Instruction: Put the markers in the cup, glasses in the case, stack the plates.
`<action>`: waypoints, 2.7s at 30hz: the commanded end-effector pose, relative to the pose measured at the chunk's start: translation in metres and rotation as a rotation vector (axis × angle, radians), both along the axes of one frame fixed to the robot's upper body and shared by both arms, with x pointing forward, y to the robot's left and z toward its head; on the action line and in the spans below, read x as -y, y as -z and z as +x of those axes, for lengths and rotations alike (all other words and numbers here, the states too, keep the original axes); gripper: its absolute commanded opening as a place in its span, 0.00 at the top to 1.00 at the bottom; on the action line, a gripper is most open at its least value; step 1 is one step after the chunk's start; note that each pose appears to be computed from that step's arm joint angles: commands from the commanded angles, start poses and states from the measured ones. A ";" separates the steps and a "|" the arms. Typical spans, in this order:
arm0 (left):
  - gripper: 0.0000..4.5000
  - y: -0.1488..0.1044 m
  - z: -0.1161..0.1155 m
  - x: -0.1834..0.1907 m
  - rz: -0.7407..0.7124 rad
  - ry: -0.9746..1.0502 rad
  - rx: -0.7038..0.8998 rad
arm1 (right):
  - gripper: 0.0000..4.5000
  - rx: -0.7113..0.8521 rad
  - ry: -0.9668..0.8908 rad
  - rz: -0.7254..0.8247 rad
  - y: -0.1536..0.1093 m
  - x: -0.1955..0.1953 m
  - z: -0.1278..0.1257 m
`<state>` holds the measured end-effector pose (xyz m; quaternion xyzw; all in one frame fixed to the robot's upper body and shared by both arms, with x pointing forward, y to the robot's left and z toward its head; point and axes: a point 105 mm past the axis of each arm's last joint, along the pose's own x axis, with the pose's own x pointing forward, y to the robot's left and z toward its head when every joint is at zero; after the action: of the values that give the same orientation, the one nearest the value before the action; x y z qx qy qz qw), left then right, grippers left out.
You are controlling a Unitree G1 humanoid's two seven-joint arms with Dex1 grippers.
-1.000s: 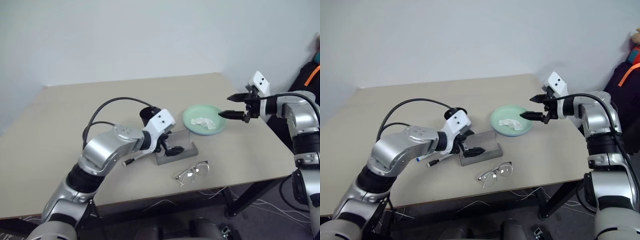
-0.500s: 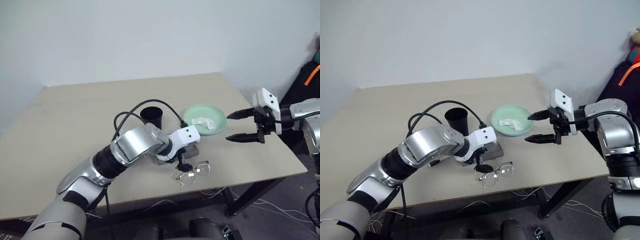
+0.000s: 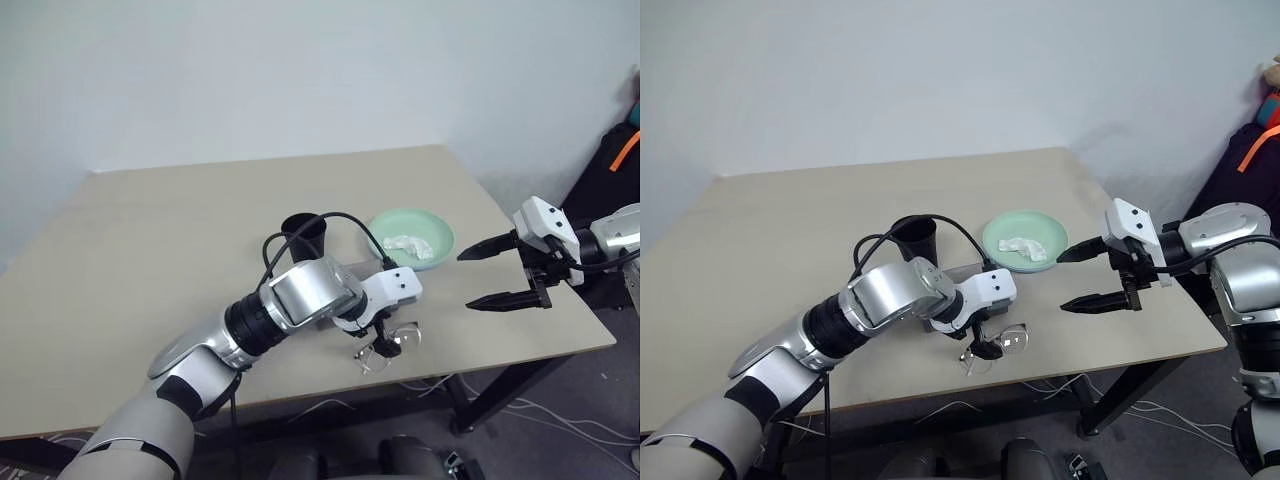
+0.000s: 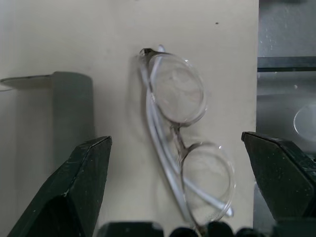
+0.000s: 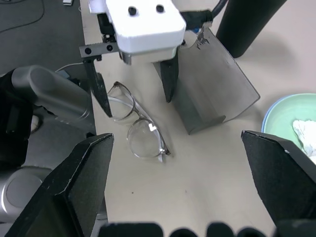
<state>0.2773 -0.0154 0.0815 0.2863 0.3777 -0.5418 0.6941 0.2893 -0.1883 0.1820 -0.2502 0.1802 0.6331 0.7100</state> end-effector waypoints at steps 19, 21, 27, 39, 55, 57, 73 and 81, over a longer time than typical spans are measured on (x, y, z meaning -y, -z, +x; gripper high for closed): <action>1.00 0.012 0.012 -0.002 0.048 -0.039 0.025 | 0.00 0.070 0.002 0.019 -0.011 -0.006 0.001; 1.00 0.012 0.013 -0.003 0.049 -0.041 0.025 | 0.00 0.071 0.002 0.019 -0.010 -0.006 0.002; 1.00 0.013 0.014 -0.003 0.052 -0.035 0.029 | 0.00 0.082 0.007 0.018 -0.011 -0.007 0.004; 1.00 -0.016 0.027 -0.001 -0.047 -0.068 0.063 | 0.00 0.098 0.017 0.017 -0.012 -0.006 0.010; 1.00 -0.072 0.071 -0.037 -0.051 -0.069 0.273 | 0.00 0.117 0.009 0.026 -0.015 -0.010 0.017; 1.00 -0.070 0.079 -0.041 -0.024 -0.052 0.323 | 0.00 0.119 0.008 0.027 -0.015 -0.010 0.017; 1.00 -0.015 0.087 -0.045 0.102 -0.035 0.321 | 0.00 0.129 -0.006 0.043 -0.017 -0.016 0.015; 1.00 -0.005 0.083 -0.052 0.159 -0.018 0.309 | 0.00 0.133 -0.007 0.051 -0.018 -0.018 0.014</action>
<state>0.3595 0.0377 0.0793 0.4052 0.3225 -0.4536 0.7253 0.3030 -0.1754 0.1842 -0.2650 0.1486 0.6225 0.7212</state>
